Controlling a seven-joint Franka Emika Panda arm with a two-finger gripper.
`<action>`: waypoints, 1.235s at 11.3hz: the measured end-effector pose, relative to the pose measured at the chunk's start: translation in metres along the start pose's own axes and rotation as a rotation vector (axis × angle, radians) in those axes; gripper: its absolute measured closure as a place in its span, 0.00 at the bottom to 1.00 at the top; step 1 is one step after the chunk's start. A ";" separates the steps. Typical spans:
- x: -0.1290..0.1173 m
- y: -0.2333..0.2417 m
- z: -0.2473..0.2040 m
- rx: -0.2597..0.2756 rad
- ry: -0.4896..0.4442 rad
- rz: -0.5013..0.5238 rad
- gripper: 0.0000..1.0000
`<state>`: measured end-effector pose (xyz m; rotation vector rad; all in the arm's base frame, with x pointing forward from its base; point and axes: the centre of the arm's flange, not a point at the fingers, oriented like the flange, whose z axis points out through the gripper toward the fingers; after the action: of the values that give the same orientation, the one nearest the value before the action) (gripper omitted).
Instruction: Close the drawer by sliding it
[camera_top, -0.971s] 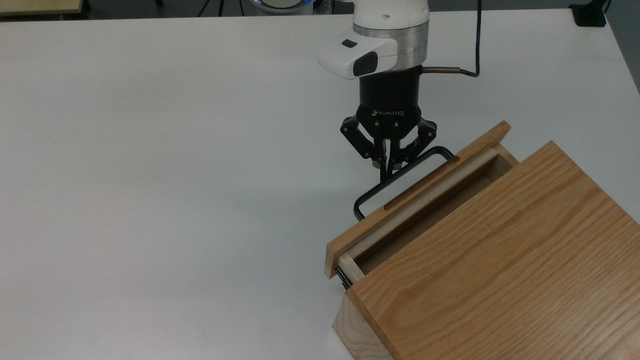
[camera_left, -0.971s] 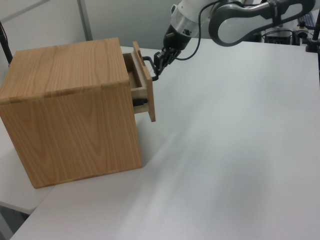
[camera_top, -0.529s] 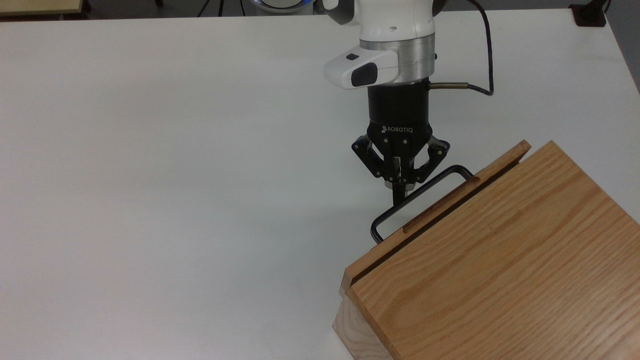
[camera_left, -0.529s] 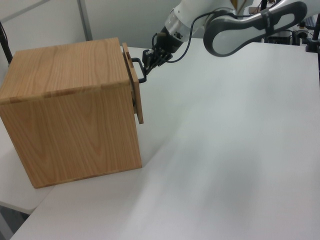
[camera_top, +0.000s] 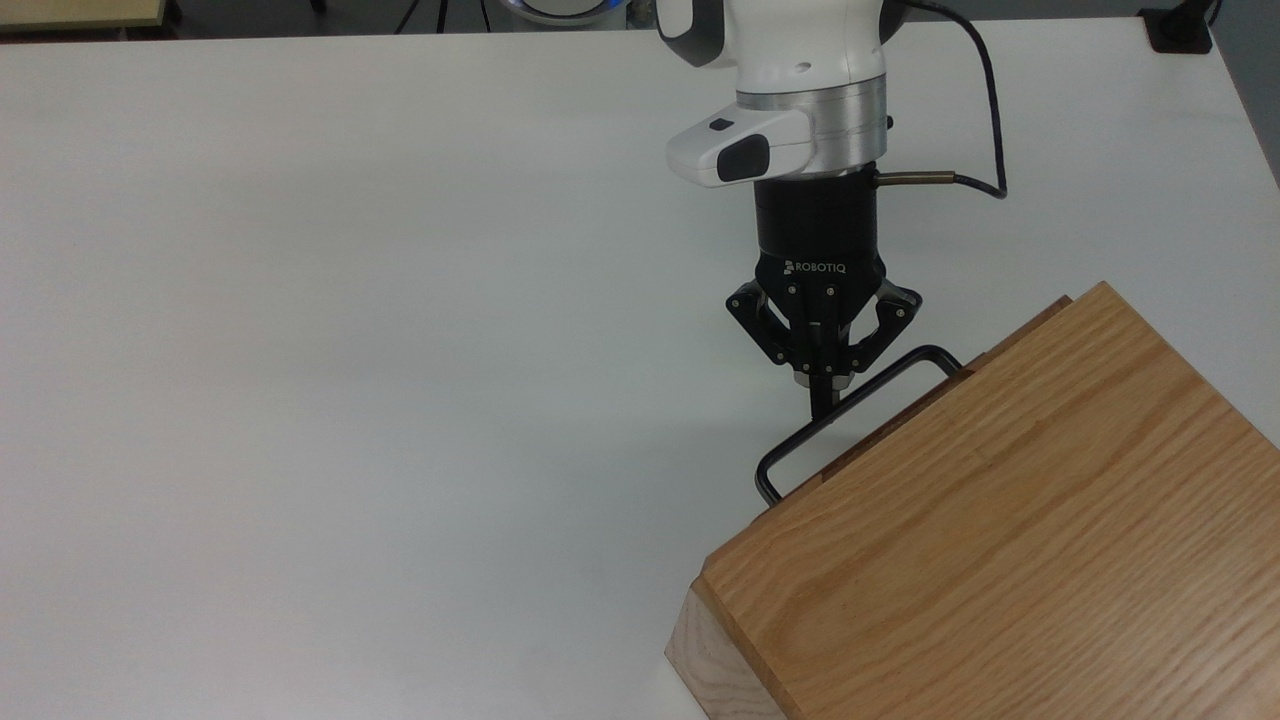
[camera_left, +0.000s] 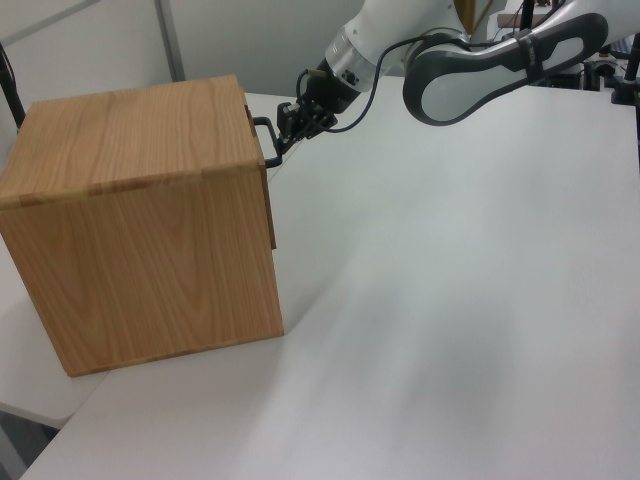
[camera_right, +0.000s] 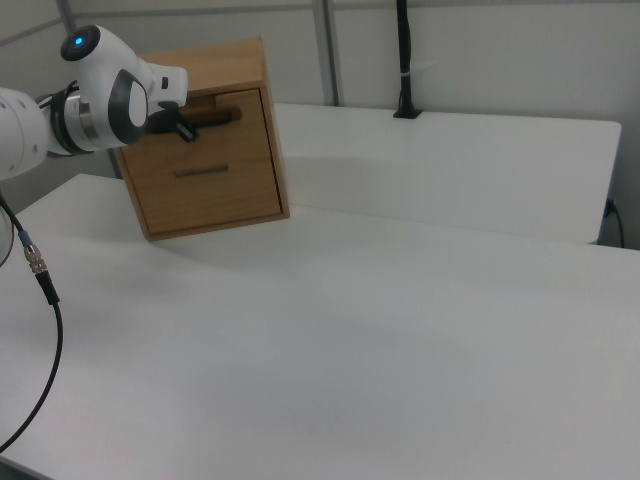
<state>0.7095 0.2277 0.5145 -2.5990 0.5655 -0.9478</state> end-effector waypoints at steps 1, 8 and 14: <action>0.000 -0.001 0.001 0.007 0.005 0.012 0.99; 0.024 0.011 -0.062 -0.136 -0.075 -0.149 0.97; 0.010 0.079 -0.194 -0.500 -0.534 -0.141 0.41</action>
<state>0.5668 0.1235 0.6284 -3.1887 0.5215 -0.1108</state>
